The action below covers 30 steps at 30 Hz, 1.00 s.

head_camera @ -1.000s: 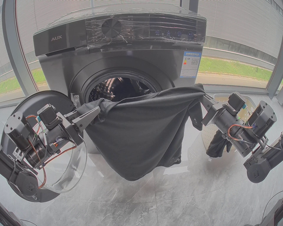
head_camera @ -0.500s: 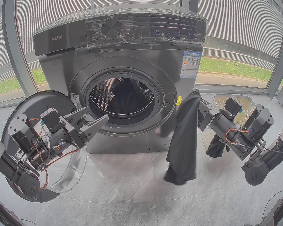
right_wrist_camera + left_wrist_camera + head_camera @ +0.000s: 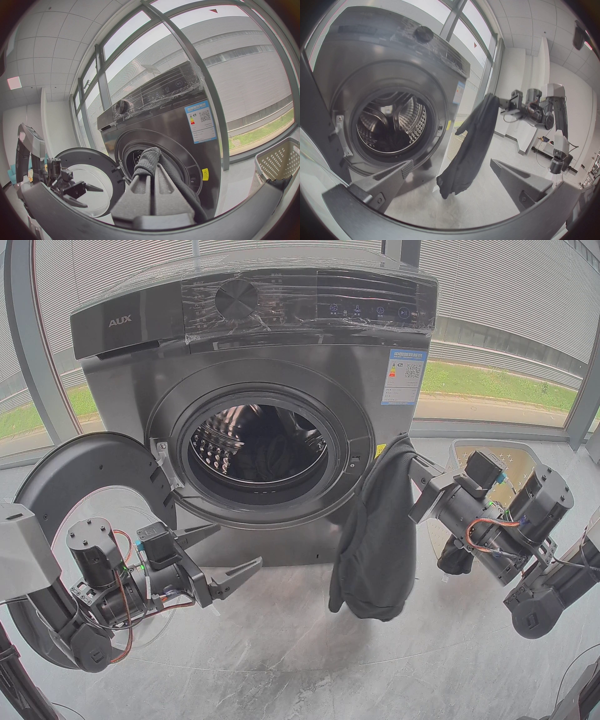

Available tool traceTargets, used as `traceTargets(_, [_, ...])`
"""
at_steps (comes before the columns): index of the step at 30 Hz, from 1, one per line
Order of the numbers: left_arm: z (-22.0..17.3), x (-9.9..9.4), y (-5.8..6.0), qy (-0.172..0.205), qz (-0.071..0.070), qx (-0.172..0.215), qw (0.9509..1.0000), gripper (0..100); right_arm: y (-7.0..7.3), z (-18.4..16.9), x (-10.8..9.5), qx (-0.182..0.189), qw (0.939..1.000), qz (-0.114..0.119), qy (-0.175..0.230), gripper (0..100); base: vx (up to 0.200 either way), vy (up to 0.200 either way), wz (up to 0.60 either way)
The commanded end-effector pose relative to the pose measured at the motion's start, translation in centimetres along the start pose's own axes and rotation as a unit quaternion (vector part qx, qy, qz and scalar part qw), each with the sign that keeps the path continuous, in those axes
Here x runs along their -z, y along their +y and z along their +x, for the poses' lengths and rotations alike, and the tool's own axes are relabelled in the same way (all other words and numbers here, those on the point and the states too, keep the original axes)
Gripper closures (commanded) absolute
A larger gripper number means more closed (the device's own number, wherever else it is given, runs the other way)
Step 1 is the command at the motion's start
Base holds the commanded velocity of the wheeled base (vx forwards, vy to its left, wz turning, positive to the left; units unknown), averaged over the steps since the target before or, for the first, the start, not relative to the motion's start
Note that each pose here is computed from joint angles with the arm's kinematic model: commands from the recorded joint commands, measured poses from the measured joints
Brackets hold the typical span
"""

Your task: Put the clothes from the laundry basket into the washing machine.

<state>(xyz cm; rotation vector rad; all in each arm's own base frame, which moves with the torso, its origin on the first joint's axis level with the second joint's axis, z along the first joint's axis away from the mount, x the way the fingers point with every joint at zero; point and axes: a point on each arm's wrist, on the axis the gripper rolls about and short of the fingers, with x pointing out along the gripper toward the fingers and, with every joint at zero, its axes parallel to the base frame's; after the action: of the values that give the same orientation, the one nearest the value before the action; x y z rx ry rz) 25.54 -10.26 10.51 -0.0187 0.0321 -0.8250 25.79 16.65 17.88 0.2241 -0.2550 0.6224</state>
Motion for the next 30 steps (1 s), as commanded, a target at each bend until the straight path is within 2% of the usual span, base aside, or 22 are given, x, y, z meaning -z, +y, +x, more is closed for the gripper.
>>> traceTargets(1, [1.2,1.9,-0.2,0.028,-0.009,0.016,0.9995,0,0.9,0.8,0.5,-0.011,0.9999,0.004,-0.001,100,0.0,0.0,0.0])
traceTargets(2, [1.2,1.9,-0.2,0.028,-0.009,0.016,0.9995,0,0.9,0.8,0.5,-0.011,0.9999,0.005,-0.002,100,0.0,0.0,0.0])
traceTargets(3, [1.5,1.9,-0.9,0.027,-0.011,0.029,0.9992,0,1.7,1.0,0.3,-0.024,0.9997,0.008,-0.007,100,0.0,0.0,0.0])
traceTargets(6, [1.7,1.9,-1.7,0.03,-0.014,0.043,0.9985,0,2.8,1.3,0.2,-0.04,0.999,0.013,-0.013,100,0.0,0.0,0.0])
traceTargets(10, [2.1,2.1,-2.2,0.031,-0.014,0.052,0.9981,0,3.9,1.3,0.3,-0.057,0.9981,0.019,-0.012,100,0.0,0.0,0.0])
traceTargets(12, [2.5,2.5,-2.4,0.036,-0.016,0.057,0.9976,0,5.2,1.2,0.4,-0.077,0.9967,0.025,-0.009,100,0.0,0.0,0.0])
traceTargets(14, [3.0,2.5,-2.4,0.034,-0.016,0.06,0.9975,0,5.7,1.2,0.5,-0.085,0.996,0.027,-0.008,100,0.0,0.0,0.0])
traceTargets(21, [4.9,3.0,-1.6,0.026,-0.041,0.059,0.9971,0,6.1,1.7,0.5,-0.094,0.995,0.029,-0.015,100,0.0,0.0,0.0])
traceTargets(30, [7.6,5.1,-0.8,0.032,-0.04,0.061,0.9969,0,6.9,2.2,-0.2,-0.1,0.9942,0.032,-0.024,100,0.0,0.0,0.0])
